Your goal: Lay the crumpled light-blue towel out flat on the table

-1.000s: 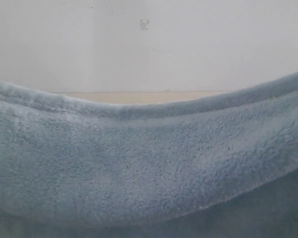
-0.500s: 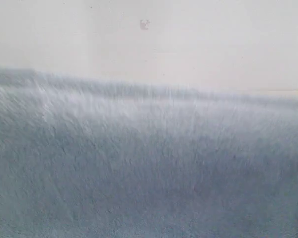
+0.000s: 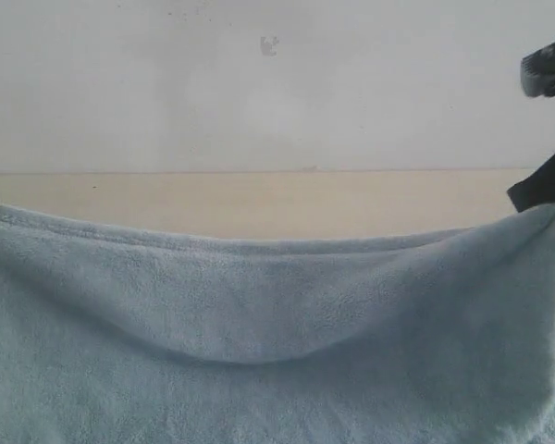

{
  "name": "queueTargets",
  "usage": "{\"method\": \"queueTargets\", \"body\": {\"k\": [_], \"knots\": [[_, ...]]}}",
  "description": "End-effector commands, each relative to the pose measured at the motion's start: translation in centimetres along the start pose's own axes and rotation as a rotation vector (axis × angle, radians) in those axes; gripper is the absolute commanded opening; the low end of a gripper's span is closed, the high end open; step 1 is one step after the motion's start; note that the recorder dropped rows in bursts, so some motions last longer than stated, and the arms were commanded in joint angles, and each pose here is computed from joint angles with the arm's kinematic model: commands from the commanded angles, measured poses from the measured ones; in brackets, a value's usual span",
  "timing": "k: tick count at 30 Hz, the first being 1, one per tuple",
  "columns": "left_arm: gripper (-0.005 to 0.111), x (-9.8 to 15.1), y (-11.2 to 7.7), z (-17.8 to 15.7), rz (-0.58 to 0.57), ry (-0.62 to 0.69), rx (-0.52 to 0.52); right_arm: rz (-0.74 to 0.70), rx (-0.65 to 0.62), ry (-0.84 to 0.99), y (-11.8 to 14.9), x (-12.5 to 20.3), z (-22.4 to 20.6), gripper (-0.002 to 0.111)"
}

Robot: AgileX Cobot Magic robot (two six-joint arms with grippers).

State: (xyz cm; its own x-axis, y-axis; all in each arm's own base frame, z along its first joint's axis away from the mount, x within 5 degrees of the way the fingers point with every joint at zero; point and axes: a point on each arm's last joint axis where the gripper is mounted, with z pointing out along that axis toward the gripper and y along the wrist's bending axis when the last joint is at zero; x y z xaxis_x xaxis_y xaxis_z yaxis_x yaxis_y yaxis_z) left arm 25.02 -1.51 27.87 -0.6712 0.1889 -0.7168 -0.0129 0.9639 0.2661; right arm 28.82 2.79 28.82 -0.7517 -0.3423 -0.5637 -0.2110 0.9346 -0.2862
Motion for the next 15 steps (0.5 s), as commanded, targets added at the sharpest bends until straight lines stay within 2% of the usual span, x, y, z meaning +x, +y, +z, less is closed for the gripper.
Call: {"method": "queueTargets", "body": {"k": [1,4,6,10,11,13,15], "knots": [[0.004,-1.9,0.7,5.6,-0.038,0.035,-0.018,0.033,-0.057,0.079,-1.4,-3.1,6.7,0.008],[0.005,-2.9,1.4,8.7,-0.085,0.098,-0.051,0.048,-0.140,0.150,-1.6,-5.6,9.6,0.009],[0.010,-3.1,1.6,9.7,-0.089,0.139,-0.073,0.045,-0.185,0.192,-1.6,-6.9,10.4,0.019],[0.026,-3.4,1.4,10.1,-0.090,0.118,-0.058,0.078,-0.251,0.082,-1.6,-9.6,10.0,0.062],[0.030,-3.7,1.5,9.8,-0.093,0.102,-0.055,0.091,-0.246,0.038,-1.7,-10.1,9.6,0.070],[0.041,-4.1,1.7,9.1,-0.102,0.078,-0.058,0.108,-0.239,-0.017,-2.0,-10.6,8.6,0.067],[0.047,-4.5,2.1,8.0,-0.110,0.053,-0.064,0.113,-0.240,-0.037,-2.2,-10.9,7.5,0.054]]}}
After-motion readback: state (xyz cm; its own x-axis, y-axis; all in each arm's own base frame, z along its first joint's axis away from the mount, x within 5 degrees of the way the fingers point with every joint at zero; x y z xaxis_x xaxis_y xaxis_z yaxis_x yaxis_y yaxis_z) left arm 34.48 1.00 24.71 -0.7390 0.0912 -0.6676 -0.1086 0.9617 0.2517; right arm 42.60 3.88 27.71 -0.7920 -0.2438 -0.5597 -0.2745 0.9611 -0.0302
